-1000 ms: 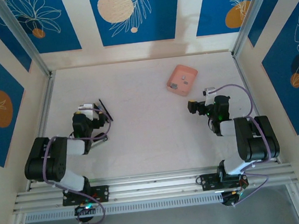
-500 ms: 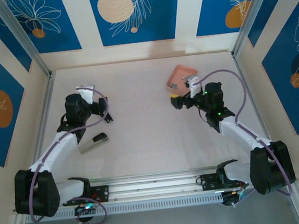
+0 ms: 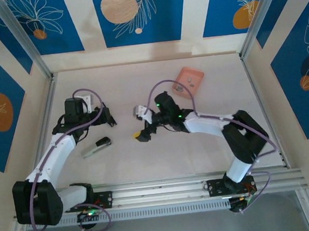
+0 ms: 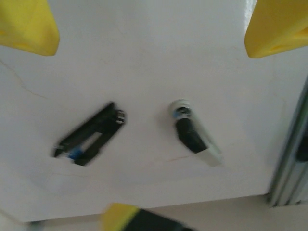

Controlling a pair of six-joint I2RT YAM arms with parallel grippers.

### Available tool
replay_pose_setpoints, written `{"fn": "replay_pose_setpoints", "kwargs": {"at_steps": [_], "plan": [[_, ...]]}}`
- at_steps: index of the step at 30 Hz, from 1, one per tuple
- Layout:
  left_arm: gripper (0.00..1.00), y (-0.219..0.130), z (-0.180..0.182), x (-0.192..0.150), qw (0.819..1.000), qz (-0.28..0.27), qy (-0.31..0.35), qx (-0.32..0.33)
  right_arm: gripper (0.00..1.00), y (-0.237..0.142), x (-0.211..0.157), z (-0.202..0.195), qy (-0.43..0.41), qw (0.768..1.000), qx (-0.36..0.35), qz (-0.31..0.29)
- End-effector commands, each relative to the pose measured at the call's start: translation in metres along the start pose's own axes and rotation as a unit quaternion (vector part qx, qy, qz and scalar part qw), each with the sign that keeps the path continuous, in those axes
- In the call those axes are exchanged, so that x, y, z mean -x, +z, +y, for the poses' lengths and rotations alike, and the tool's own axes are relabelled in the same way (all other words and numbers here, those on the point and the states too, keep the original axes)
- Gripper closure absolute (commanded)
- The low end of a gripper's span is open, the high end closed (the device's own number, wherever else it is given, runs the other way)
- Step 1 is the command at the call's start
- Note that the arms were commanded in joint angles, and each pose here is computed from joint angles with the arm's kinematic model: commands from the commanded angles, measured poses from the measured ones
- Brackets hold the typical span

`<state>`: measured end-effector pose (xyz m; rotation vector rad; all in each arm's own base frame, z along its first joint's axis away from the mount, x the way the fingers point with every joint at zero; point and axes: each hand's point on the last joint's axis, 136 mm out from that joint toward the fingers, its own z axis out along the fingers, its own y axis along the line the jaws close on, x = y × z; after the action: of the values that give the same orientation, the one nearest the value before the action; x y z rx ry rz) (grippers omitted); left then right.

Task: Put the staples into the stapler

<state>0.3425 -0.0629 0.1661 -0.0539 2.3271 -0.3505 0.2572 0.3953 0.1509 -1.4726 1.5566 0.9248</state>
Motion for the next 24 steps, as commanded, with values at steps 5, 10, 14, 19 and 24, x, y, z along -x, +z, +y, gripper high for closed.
{"fn": "replay_pose_setpoints", "kwargs": {"at_steps": [5,10,14,19,24], "plan": [[0.11,-0.008,0.004,0.001,0.996,0.001,-0.082,-0.041,0.08,0.062,0.000,0.038,-0.104,0.987,0.116,0.023],[0.11,-0.006,0.008,-0.002,0.993,0.002,-0.106,-0.060,0.12,0.088,-0.008,0.043,-0.123,0.980,0.149,0.036],[0.11,-0.002,0.008,-0.006,0.992,0.010,-0.111,-0.066,0.14,0.104,-0.012,0.034,-0.123,0.981,0.146,0.041],[0.12,0.001,0.009,-0.008,0.991,0.015,-0.116,-0.068,0.14,0.126,-0.018,0.017,-0.118,0.983,0.130,0.052],[0.11,0.006,0.023,-0.008,0.989,0.016,-0.140,-0.046,0.15,0.144,-0.021,0.009,-0.112,0.983,0.130,0.060]]}}
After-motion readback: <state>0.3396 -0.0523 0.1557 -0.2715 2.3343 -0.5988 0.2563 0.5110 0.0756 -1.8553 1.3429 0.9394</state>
